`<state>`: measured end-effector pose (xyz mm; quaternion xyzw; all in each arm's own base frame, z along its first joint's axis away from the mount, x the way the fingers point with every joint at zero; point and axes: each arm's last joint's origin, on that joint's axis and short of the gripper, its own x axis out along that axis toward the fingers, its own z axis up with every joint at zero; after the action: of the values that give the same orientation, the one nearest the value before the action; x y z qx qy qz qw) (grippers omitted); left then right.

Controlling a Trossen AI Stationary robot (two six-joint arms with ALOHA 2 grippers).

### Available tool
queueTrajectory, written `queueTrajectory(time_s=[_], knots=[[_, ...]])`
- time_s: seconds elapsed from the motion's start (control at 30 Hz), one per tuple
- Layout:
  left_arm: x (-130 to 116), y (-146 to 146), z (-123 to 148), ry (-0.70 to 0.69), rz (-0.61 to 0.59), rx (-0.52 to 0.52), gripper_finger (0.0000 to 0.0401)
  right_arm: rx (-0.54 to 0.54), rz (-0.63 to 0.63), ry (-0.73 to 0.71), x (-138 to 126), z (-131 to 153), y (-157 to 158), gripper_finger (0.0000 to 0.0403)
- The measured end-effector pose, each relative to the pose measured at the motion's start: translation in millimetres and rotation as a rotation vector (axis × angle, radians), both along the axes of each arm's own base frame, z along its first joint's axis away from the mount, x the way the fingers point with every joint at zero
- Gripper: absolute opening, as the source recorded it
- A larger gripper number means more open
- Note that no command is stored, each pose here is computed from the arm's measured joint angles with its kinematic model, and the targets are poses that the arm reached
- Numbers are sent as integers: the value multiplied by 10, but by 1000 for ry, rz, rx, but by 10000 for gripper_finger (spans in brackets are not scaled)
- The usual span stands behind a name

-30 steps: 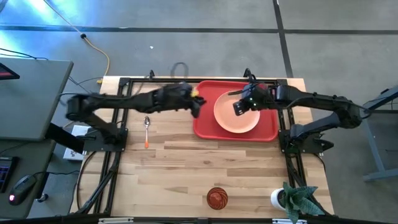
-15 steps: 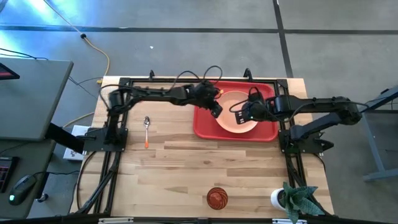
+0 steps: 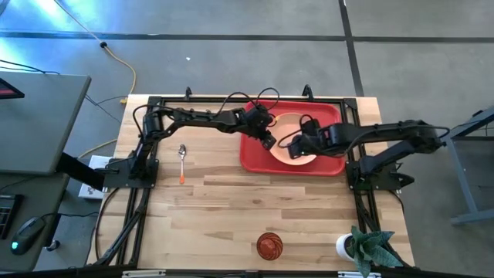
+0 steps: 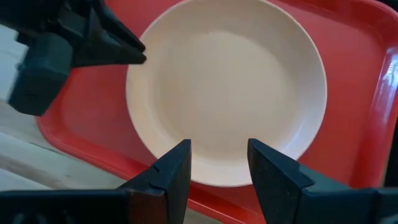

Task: Pick and place plate/cup/fork/spoon on tray
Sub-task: Put the glass on the red tray to the left of the pink plate

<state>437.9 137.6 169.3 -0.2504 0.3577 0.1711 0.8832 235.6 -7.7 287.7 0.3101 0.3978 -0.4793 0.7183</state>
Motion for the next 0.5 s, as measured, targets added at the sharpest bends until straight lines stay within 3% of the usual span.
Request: queueTrajectory(time_s=[0.1,0.27,0.5], knots=[[-31,-11,76,1,-2,-3,60,0,15,28,38,-46,2,149],[-152,-46,497,-44,-11,73,60,-7,47,36,3,-16,1,149],[-403,-260,1127,-36,-20,366,43,-46,108,-5,-154,153,-13,149]])
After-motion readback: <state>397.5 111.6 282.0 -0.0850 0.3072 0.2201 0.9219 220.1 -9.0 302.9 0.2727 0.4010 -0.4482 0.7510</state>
